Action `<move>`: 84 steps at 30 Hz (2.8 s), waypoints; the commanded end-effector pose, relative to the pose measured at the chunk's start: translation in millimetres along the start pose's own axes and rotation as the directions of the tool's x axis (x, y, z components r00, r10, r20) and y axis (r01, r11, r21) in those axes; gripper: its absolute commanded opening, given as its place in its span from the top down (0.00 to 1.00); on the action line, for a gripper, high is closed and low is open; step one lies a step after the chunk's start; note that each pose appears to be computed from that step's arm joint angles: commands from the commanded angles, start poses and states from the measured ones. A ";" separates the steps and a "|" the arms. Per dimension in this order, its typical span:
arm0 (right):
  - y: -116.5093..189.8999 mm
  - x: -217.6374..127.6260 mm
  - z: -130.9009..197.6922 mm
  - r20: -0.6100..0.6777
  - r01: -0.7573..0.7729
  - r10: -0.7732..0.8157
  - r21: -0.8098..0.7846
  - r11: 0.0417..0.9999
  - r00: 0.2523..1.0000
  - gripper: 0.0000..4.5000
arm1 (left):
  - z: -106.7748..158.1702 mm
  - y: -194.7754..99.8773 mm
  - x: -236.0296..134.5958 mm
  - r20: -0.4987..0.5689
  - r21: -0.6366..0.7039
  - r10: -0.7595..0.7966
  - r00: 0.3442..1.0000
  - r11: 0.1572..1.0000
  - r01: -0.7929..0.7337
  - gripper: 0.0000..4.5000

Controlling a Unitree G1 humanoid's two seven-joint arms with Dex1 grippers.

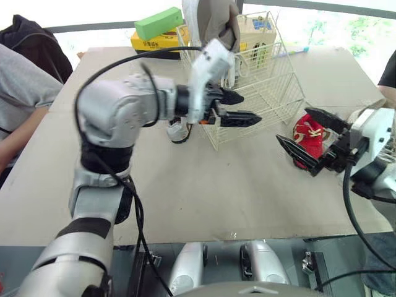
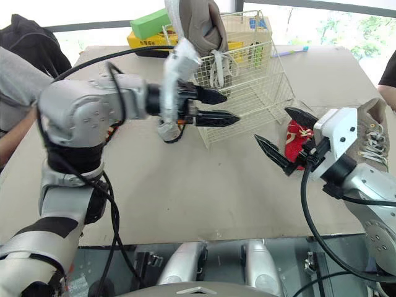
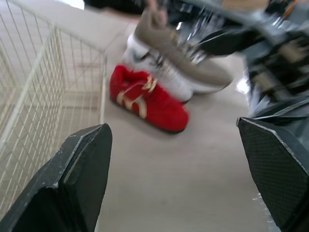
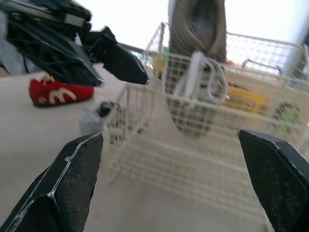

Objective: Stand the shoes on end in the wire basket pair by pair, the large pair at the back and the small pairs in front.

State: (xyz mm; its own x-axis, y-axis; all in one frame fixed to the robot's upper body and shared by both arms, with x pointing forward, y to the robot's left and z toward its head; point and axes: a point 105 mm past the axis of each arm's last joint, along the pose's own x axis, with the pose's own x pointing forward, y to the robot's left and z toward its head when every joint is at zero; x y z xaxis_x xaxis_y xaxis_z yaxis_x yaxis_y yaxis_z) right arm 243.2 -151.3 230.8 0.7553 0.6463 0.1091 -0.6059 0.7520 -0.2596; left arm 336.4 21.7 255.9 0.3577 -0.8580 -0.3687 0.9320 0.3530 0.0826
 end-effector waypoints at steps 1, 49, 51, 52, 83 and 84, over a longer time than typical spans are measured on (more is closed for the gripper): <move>6.4 -9.0 20.7 0.049 0.026 -0.023 -0.065 0.998 0.999 0.03 | -7.2 20.9 41.3 -0.074 0.076 0.095 0.993 0.993 -0.090 0.01; -96.8 -48.4 7.8 -0.372 0.413 -0.409 -0.073 0.908 0.833 0.03 | 20.4 -17.0 -37.2 0.467 0.120 -0.190 0.864 0.981 0.151 0.19; -113.5 -62.5 2.5 -0.445 0.448 -0.447 -0.110 0.887 0.776 0.03 | 9.9 -34.7 -37.1 0.465 0.103 -0.253 0.848 0.967 0.232 0.19; -125.1 -72.3 -5.4 -0.515 0.468 -0.470 -0.144 0.872 0.717 0.03 | 1.0 -41.6 -36.8 0.454 0.090 -0.268 0.850 0.963 0.256 0.19; -220.8 -77.1 -133.9 -0.884 0.649 -0.220 0.114 0.752 0.411 0.78 | -55.0 -89.1 -37.7 0.371 0.206 -0.379 0.848 0.924 0.323 0.17; -222.0 -79.3 -133.8 -0.883 0.651 -0.227 0.110 0.751 0.411 0.84 | -56.3 -88.7 -37.4 0.367 0.204 -0.379 0.850 0.924 0.324 0.17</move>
State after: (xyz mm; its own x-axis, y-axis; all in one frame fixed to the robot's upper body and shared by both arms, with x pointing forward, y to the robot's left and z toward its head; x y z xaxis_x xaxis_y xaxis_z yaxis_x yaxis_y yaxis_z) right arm 349.6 -389.0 153.3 0.6622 -0.0340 -0.7485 0.0176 0.9994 -0.0298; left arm 238.6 42.9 207.3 -0.0185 -0.9998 -0.0009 0.9938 -0.0185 0.1094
